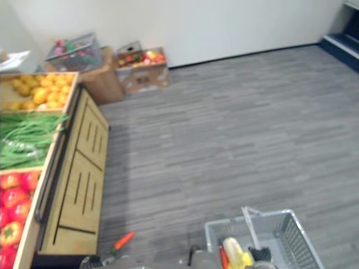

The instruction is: Pick vegetable in the basket

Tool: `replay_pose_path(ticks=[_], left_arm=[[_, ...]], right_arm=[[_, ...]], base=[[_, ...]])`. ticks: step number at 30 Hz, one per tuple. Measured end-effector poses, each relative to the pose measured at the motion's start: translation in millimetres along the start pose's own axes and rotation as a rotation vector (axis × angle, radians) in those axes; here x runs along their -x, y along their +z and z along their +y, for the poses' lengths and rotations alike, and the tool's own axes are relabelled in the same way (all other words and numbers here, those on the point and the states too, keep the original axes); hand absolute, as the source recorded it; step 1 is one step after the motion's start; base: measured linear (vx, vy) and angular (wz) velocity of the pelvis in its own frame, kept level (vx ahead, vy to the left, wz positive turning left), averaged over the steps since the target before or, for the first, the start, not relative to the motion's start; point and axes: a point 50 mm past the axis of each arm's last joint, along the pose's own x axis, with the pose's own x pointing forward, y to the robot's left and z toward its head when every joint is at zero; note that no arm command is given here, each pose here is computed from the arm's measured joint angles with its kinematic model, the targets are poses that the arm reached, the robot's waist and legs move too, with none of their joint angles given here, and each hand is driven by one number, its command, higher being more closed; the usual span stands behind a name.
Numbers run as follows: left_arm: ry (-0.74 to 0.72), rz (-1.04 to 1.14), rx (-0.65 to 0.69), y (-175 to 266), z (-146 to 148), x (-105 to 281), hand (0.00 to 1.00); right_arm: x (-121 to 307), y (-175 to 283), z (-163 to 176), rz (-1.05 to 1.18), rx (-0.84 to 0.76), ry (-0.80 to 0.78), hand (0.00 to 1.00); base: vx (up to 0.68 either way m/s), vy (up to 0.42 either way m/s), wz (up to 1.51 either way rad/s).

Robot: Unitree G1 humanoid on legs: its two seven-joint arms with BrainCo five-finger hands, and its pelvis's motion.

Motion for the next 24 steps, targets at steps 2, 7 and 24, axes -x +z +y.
replay_pose_path(ticks=[2, 7, 24], left_arm=[[-0.004, -0.011, 0.002, 3, -3, 0, 0.0], [0.02, -0.032, -0.03, 7, 8, -4, 0.0], [-0.028, -0.045, -0.169, 0, 6, -2, 0.0]], right_arm=[[-3, 9, -4, -0.038, 0.011, -0.007, 1.0], [3, 2, 4, -0.041, 0.023, 0.021, 1.0], [9, -14, 15, -0.008, 0.089, 0.079, 1.0]], base=[[-0.01, 0.271, -0.99], [0.05, 0.328, -0.42], [0.01, 0.026, 0.09]])
